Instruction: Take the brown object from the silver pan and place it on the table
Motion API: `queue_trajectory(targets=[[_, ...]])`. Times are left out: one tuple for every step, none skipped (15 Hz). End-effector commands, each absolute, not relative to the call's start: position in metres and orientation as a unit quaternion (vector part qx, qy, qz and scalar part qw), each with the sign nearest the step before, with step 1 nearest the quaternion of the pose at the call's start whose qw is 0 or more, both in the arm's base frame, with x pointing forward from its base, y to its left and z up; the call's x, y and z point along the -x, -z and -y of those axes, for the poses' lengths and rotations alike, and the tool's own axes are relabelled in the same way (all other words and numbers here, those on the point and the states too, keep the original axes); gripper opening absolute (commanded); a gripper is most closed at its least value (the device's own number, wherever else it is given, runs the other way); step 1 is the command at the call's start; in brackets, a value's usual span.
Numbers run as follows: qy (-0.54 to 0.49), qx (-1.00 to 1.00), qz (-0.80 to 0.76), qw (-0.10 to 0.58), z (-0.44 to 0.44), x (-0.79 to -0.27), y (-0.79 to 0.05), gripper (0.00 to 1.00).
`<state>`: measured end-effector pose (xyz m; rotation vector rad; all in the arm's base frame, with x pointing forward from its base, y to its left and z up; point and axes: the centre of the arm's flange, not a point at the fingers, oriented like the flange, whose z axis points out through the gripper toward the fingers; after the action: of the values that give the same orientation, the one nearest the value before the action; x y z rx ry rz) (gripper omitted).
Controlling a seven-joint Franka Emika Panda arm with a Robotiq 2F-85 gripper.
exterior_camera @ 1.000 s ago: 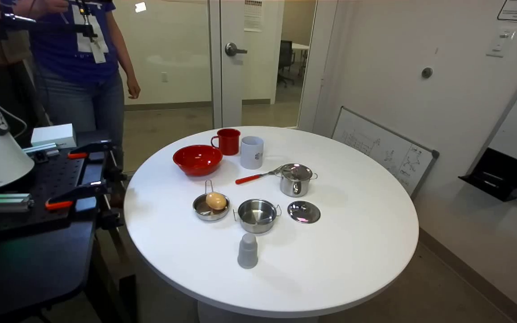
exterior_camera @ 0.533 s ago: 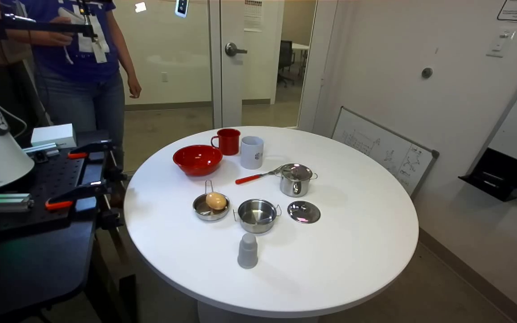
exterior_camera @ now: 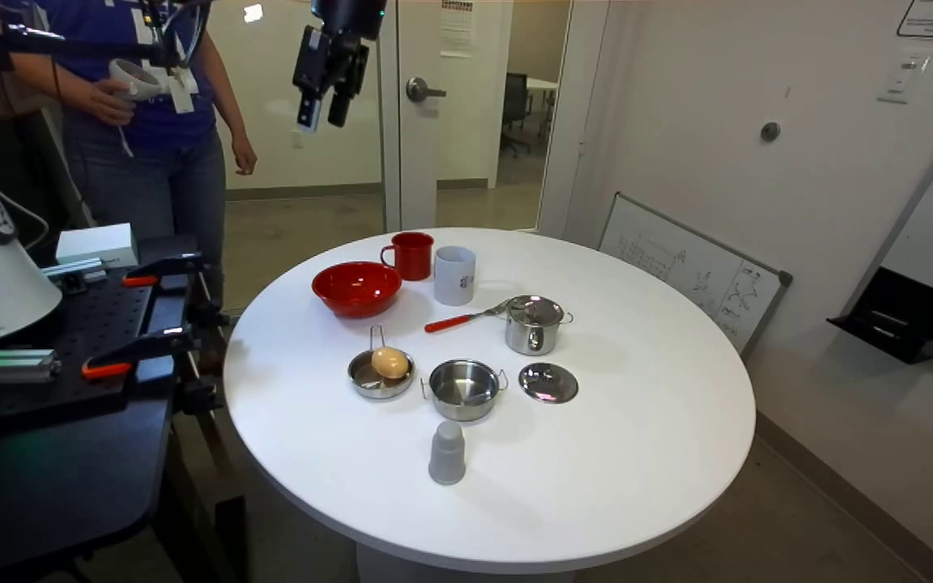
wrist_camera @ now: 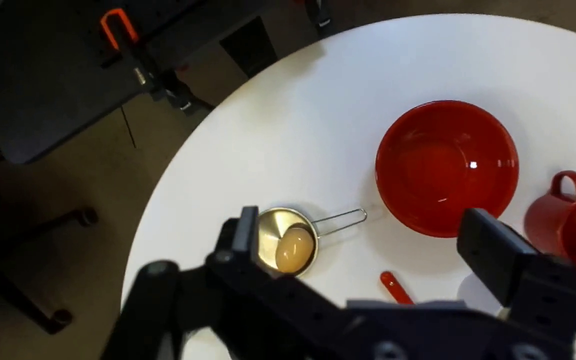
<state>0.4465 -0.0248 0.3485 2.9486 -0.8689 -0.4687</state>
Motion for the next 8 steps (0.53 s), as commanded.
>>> queue_trajectory(targets=[[0.160,-0.939,0.306,0.002,0.017,-0.452,-0.317,1.00],[0.168,-0.946,0.274,-0.027,0.010,-0.452,-0.342,1.00],[0.166,-0.943,0.289,0.003,0.020,-0.447,-0.324,1.00],[0.167,-0.944,0.285,-0.008,0.015,-0.449,-0.326,1.00],[0.165,-0.945,0.282,-0.014,0.013,-0.451,-0.330,1.00],[0.164,-0.946,0.281,-0.017,0.011,-0.452,-0.333,1.00],[0.162,-0.946,0.280,-0.018,0.010,-0.452,-0.335,1.00],[0.162,-0.946,0.280,-0.018,0.010,-0.452,-0.335,1.00]])
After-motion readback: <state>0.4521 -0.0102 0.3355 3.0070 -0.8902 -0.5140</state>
